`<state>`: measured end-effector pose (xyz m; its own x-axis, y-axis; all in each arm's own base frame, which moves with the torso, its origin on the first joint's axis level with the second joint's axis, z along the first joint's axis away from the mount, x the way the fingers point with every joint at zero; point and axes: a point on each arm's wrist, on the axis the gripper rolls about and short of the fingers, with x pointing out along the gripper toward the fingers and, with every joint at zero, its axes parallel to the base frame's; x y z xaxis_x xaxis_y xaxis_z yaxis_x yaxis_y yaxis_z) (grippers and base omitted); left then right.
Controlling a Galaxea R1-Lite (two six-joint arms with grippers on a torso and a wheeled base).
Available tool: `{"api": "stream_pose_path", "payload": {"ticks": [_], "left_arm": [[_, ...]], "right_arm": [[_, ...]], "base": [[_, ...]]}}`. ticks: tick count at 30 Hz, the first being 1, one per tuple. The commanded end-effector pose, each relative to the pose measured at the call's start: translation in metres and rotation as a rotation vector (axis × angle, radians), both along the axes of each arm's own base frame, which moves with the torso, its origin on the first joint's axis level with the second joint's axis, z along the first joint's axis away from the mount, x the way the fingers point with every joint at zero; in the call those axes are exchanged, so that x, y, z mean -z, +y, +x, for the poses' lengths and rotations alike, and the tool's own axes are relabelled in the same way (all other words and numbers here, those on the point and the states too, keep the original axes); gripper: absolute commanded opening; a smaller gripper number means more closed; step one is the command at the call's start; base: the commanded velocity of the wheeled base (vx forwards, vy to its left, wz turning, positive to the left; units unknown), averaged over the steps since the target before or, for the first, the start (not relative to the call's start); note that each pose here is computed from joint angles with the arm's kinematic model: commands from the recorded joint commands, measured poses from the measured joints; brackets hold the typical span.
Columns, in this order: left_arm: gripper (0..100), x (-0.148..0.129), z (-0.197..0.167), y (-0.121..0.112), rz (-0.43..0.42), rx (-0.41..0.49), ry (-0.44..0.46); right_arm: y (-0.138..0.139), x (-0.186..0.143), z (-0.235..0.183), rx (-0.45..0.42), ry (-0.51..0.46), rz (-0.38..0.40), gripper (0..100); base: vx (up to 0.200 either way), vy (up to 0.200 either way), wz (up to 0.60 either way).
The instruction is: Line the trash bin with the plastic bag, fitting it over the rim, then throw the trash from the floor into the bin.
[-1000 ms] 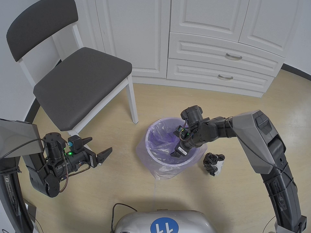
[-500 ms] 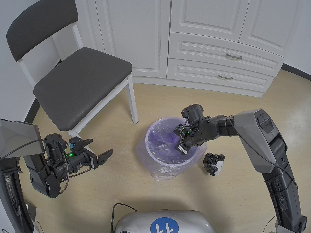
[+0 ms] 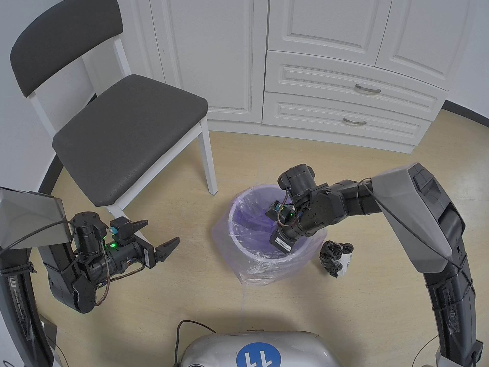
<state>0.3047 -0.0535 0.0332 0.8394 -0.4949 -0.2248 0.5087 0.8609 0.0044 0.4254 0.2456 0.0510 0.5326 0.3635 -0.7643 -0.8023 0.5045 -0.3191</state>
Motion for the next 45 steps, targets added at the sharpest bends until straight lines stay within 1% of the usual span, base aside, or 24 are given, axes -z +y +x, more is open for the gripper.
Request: {"api": "stream_pose_path", "payload": {"ticks": [1,6,12,18,24,27,34,39,45], "left_arm": [[100,0.0,-0.001,-0.001,0.002,0.003,0.002],[100,0.0,-0.001,-0.001,0.001,0.002,0.005],[100,0.0,-0.001,-0.001,0.0,0.002,0.003],[100,-0.001,-0.002,-0.001,0.0,0.002,0.002],[100,0.0,-0.003,-0.001,0.001,0.004,0.005],[100,-0.001,-0.003,-0.001,0.001,0.005,0.005],[100,0.0,-0.004,-0.002,0.001,0.008,0.006],[100,0.0,-0.004,-0.002,0.001,0.008,0.006],[100,-0.001,-0.003,-0.003,0.001,0.01,0.005]], "right_arm": [[0.005,-0.001,-0.021,-0.034,0.033,-0.024,0],[0.015,0.001,-0.035,-0.07,0.053,-0.039,0],[0.017,0.006,-0.045,-0.088,0.077,-0.057,0],[0.023,0.016,-0.056,-0.112,0.107,-0.077,0],[0.039,0.033,-0.067,-0.154,0.133,-0.1,0],[0.045,0.042,-0.067,-0.16,0.138,-0.109,0],[0.052,0.059,-0.059,-0.15,0.137,-0.123,0],[0.053,0.068,-0.05,-0.123,0.115,-0.144,0],[0.054,0.067,-0.034,-0.071,0.054,-0.15,0]], "base": [[0.0,0.0,0.0],[0.0,0.0,0.0],[0.0,0.0,0.0],[0.0,0.0,0.0],[0.0,0.0,0.0],[0.0,0.0,0.0],[0.0,0.0,0.0],[0.0,0.0,0.0],[0.0,0.0,0.0]]}}
